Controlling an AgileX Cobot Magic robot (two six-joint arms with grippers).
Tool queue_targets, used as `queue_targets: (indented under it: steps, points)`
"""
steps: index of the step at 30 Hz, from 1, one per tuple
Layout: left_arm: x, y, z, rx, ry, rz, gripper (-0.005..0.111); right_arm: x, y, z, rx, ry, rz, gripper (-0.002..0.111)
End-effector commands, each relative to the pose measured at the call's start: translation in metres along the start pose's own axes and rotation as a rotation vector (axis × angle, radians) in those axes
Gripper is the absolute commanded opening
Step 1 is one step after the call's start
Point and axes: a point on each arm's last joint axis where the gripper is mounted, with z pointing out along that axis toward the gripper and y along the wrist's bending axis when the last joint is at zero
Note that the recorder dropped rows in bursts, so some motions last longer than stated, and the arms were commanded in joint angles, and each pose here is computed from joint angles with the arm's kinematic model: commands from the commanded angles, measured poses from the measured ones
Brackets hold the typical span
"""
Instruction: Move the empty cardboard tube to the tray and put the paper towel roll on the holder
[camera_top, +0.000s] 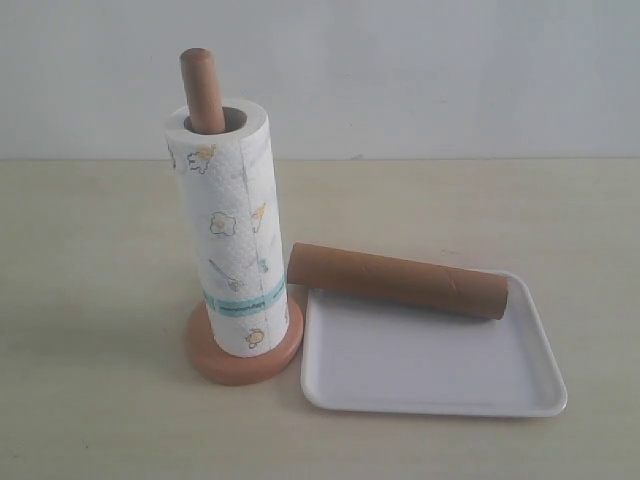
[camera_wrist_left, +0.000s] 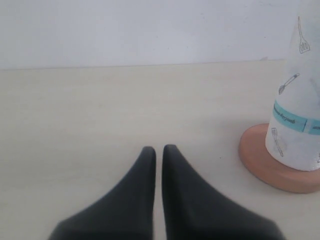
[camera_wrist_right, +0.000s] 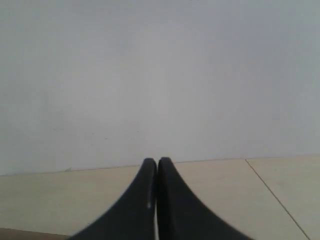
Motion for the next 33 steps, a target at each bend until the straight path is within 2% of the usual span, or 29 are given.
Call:
queue_targets:
  steps: [1,4,10,16,18,20,33]
  points:
    - [0.001,0.0,0.0,-0.001,-0.006,0.002,0.004,0.015,0.005,0.017,-0.039,-0.017,-0.054,0.0]
    - [0.001,0.0,0.0,-0.001,-0.006,0.002,0.004,0.036,0.005,0.03,-0.045,0.014,-0.057,0.0]
    - [0.001,0.0,0.0,-0.001,-0.006,0.002,0.004,0.097,0.006,0.056,-0.055,0.13,-0.06,0.0]
    - [0.001,0.0,0.0,-0.001,-0.006,0.002,0.004,0.163,0.007,0.067,-0.079,0.214,0.02,0.0]
    - [0.001,0.0,0.0,-0.001,-0.006,0.002,0.004,0.165,0.007,0.067,-0.081,0.215,0.025,0.0]
    - [0.001,0.0,0.0,-0.001,-0.006,0.002,0.004,0.173,0.006,0.065,-0.076,0.311,-0.002,0.0]
    - [0.001,0.0,0.0,-0.001,-0.006,0.002,0.004,0.173,0.006,0.065,-0.078,0.309,-0.033,0.0]
